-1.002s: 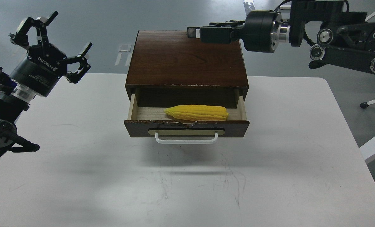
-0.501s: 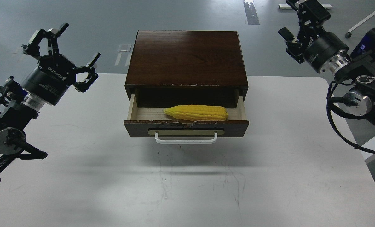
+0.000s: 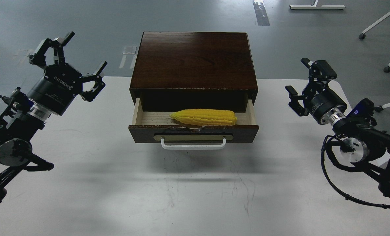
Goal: Put corn in drawer with both arms
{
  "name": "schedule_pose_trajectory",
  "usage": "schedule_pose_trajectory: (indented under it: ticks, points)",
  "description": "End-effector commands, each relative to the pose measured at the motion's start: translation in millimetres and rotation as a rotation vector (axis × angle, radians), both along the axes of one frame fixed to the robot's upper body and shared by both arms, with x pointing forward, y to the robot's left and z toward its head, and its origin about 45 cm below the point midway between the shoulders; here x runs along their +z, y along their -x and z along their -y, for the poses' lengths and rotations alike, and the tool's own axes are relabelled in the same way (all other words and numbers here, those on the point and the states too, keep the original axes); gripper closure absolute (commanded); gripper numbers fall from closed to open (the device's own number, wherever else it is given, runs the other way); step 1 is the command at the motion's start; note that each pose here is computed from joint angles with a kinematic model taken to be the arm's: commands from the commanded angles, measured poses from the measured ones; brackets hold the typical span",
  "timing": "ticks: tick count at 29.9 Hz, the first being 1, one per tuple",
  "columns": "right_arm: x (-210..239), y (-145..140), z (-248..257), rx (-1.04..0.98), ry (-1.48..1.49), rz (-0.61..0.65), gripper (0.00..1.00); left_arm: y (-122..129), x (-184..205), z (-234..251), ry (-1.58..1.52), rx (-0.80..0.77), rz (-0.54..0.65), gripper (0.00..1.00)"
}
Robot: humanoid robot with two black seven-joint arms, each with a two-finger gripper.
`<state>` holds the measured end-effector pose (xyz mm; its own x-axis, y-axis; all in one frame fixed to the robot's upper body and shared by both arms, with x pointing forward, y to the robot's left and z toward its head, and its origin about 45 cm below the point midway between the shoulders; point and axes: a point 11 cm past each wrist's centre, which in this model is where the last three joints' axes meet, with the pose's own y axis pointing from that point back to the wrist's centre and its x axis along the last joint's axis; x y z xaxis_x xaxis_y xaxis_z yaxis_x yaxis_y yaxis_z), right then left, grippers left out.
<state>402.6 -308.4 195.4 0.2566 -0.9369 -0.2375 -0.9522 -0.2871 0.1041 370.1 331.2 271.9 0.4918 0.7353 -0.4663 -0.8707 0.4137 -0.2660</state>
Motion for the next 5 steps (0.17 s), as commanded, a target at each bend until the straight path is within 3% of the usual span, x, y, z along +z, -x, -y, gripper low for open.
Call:
schedule_pose_trajectory:
  ticks: [1, 5]
  points:
    - [-3.3, 1.0, -3.8, 0.006, -0.006, -0.006, 0.0, 3.3, -5.9, 1.4, -0.013, -0.003, -0.002, 0.02]
    - [-4.2, 2.8, -6.4, 0.015, -0.013, -0.01, 0.0, 3.6, -6.5, 1.3, -0.001, 0.004, 0.001, 0.02]
